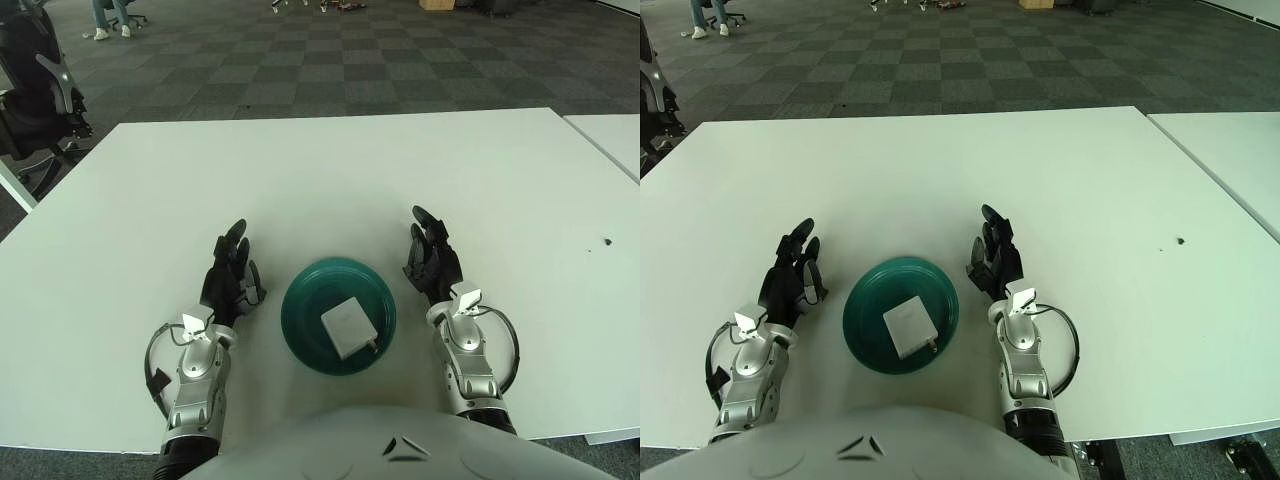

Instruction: Put the charger into the plate.

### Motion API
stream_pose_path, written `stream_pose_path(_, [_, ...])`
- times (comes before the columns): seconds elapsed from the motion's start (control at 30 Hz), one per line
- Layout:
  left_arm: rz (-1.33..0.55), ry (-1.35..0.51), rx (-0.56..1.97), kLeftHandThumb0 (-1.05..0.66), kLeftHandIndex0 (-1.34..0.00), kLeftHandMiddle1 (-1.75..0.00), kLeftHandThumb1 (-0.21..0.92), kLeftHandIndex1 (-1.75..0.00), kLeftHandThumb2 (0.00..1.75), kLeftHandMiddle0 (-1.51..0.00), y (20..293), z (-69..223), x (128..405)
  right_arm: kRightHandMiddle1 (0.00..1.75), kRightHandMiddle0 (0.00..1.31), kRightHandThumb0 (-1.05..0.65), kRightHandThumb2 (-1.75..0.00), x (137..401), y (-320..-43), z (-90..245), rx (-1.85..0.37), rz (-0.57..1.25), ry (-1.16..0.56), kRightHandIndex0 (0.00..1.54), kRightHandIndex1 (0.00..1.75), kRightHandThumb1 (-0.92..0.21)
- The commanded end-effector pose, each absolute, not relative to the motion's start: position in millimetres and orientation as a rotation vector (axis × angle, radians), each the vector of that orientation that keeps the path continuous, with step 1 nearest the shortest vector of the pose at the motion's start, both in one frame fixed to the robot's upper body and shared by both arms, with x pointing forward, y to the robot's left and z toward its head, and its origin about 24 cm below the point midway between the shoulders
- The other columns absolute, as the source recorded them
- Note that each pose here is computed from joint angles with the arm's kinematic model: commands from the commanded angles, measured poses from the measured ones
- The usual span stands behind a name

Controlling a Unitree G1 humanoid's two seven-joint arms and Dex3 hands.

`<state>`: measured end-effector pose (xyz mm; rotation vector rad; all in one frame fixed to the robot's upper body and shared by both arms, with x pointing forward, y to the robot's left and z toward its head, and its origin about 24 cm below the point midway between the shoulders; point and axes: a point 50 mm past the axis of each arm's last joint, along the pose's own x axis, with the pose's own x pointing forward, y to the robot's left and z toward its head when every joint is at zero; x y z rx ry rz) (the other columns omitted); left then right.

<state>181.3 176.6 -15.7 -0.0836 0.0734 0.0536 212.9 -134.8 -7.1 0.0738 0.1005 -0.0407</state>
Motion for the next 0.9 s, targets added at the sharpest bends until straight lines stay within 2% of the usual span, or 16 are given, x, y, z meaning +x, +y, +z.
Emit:
stream_pose_path(0.0, [0.043,0.184,-0.095,-0.95,0.0,-0.04,0.92,-0.63,1.07,-0.27,168,-37,168,0.59,0.0,-0.69,-0.8,178,-150,-54,0.072,-0.106,0.407,0.19,0.03,-0.92])
stream_pose_path(0.53, [0.092,0.126,-0.078,-0.96,0.0,-0.03,0.92,-0.7,1.03,-0.28,155,-47,171,0.56,0.0,-0.7,-0.83,172,-155,-54,0.071,-0.046,0.394,0.18,0.01,-0.92])
stream_pose_path(0.87, [0.129,0.119,-0.087,-0.95,0.0,-0.01,0.92,-0.61,1.04,-0.25,150,-47,164,0.44,0.0,-0.74,-0.87,167,-156,-49,-0.07,0.061,0.309,0.12,0.0,-0.92])
